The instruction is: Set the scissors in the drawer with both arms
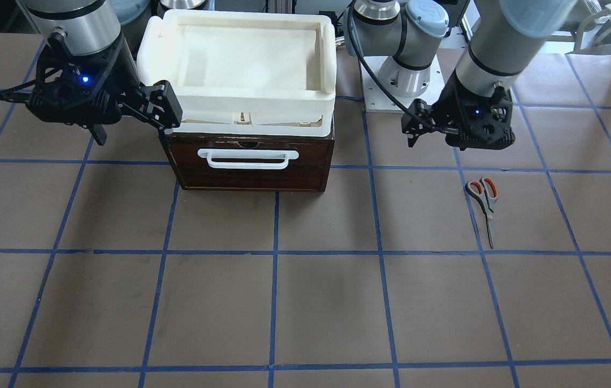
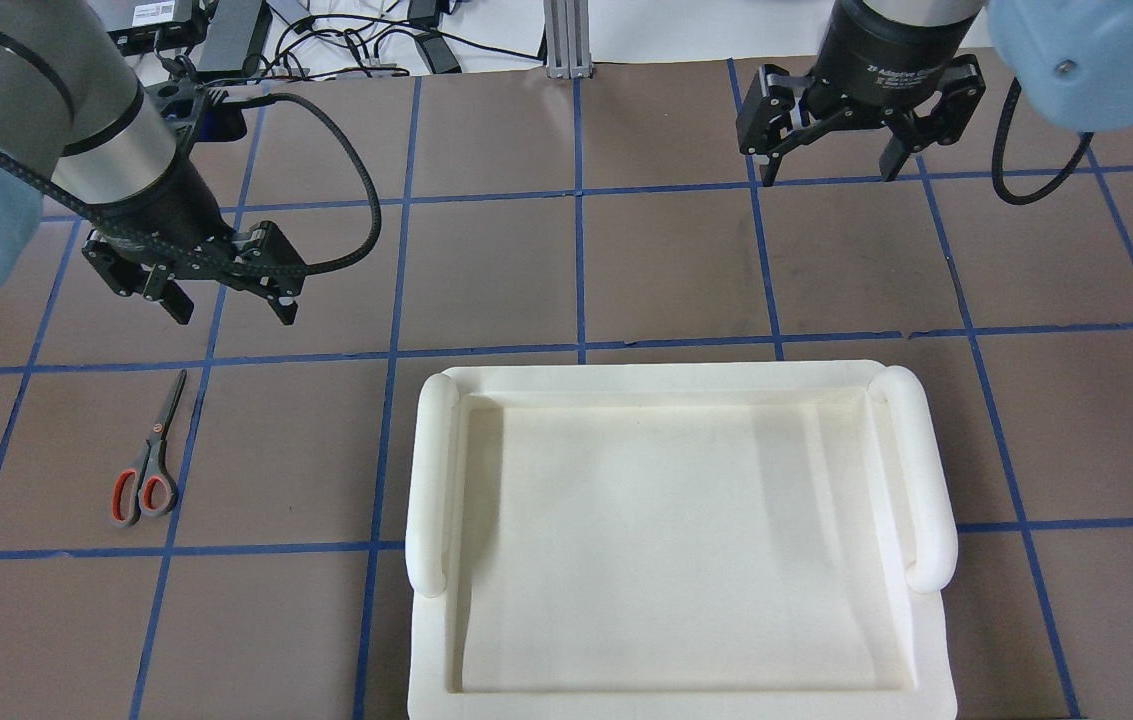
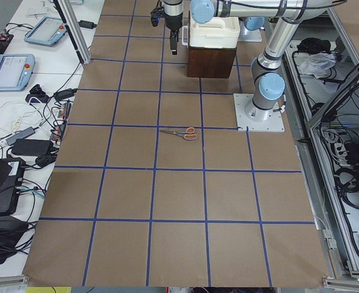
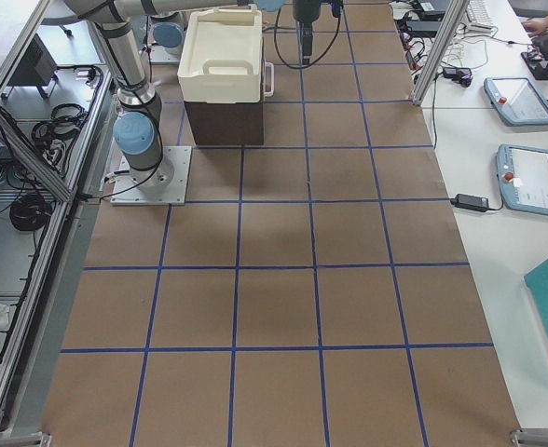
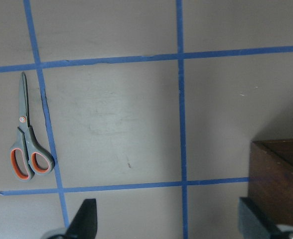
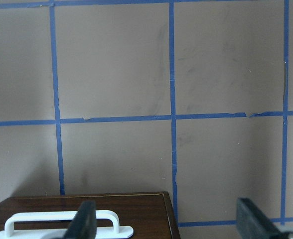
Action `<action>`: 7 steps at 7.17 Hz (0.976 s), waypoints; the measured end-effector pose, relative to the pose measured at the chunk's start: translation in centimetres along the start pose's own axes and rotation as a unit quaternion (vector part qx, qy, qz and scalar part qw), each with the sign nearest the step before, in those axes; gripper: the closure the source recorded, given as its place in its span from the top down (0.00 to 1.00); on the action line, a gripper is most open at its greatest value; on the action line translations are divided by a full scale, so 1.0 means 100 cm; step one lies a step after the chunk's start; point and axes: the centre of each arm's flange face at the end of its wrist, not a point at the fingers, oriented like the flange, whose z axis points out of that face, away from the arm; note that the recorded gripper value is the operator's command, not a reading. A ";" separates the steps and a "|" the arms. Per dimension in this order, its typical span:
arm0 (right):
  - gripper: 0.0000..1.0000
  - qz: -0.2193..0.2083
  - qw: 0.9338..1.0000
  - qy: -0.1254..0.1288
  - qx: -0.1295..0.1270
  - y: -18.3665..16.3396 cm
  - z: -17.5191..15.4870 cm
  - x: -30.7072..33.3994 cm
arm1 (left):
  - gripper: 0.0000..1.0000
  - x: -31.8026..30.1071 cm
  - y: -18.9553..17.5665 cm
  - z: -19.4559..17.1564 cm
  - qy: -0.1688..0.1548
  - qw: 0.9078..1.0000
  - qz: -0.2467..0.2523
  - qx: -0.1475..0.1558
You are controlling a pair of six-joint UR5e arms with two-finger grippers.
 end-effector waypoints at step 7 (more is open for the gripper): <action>1.00 0.389 0.919 0.060 -0.023 0.001 0.068 -0.073 | 0.90 -0.159 -0.039 0.151 0.005 0.998 0.026 -0.049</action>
